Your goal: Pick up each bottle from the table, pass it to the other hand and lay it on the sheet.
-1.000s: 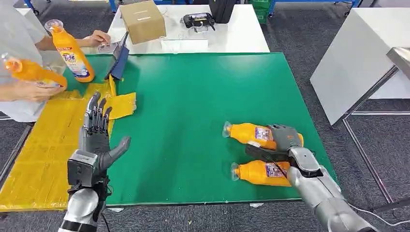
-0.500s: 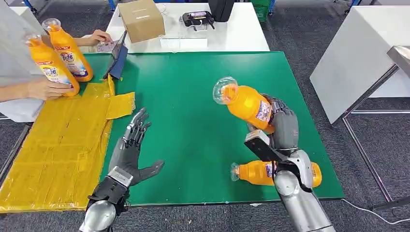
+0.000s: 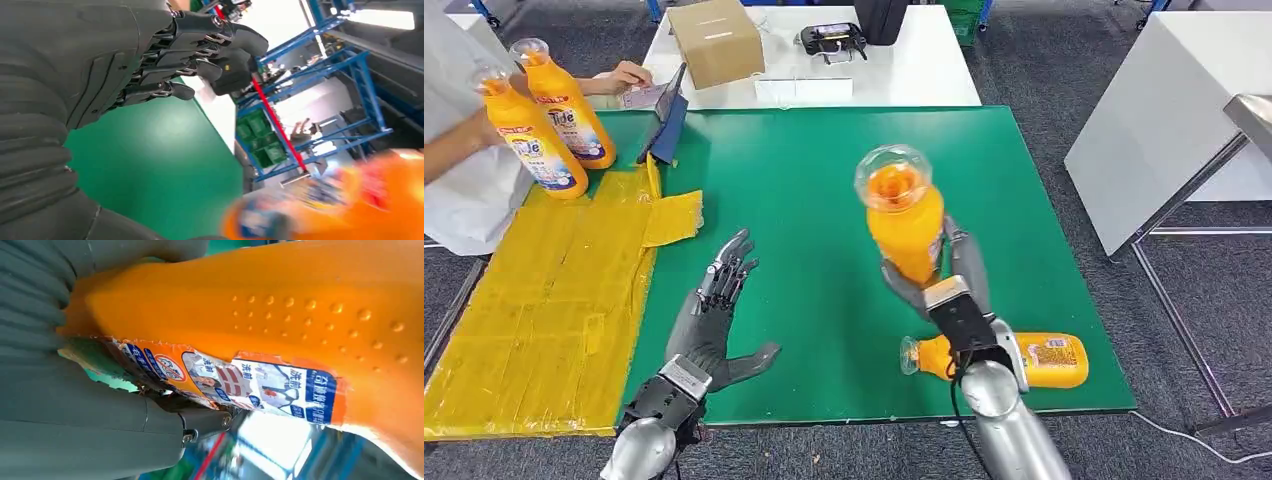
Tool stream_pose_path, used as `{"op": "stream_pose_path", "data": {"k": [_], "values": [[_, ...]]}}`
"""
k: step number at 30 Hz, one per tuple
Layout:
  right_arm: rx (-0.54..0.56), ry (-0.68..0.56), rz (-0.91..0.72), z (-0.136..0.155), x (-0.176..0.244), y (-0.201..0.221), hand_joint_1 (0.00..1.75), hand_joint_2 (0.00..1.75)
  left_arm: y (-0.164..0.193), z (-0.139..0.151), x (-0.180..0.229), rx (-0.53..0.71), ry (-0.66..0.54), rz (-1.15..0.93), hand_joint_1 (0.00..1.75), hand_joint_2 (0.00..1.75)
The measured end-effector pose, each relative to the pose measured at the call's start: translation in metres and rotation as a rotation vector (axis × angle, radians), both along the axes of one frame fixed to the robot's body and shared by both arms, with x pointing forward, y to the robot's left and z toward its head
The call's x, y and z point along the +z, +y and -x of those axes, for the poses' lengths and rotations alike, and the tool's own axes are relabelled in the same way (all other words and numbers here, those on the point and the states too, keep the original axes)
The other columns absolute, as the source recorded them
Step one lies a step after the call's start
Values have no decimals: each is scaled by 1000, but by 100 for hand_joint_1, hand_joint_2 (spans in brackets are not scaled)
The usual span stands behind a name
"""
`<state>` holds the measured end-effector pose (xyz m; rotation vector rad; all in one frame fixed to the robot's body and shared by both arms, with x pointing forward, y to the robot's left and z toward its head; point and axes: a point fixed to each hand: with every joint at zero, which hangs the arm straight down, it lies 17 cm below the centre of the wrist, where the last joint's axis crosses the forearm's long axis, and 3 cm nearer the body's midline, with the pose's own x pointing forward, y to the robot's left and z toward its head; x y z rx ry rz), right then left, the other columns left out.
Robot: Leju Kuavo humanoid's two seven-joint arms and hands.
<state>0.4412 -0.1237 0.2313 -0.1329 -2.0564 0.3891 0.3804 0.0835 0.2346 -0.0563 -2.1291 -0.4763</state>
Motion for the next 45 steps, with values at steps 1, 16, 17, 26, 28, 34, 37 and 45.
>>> {"op": "stream_pose_path", "data": {"k": [1, 16, 17, 26, 28, 34, 37, 45], "values": [[0, 0, 0, 0, 0, 0, 175, 175, 0, 0, 0, 0, 0, 0, 0, 175], [424, 188, 102, 56, -76, 175, 175, 175, -8, -3, 24, -5, -63, 37, 0, 175], [433, 191, 116, 59, -79, 179, 175, 175, -7, -3, 25, 0, -67, 36, 0, 175], [458, 176, 188, 68, -90, 197, 175, 175, 0, -11, 24, 122, -149, -76, 175, 175], [454, 164, 204, 69, -91, 197, 175, 175, 1, -13, 22, 148, -158, -95, 175, 175], [437, 138, 233, 68, -89, 193, 175, 175, 2, -16, 14, 184, -164, -141, 175, 175], [432, 134, 237, 68, -89, 192, 175, 175, 1, -17, 13, 183, -164, -146, 175, 175], [358, 89, 236, 66, -79, 176, 166, 175, -8, -23, 8, 165, -144, -181, 175, 175]]}}
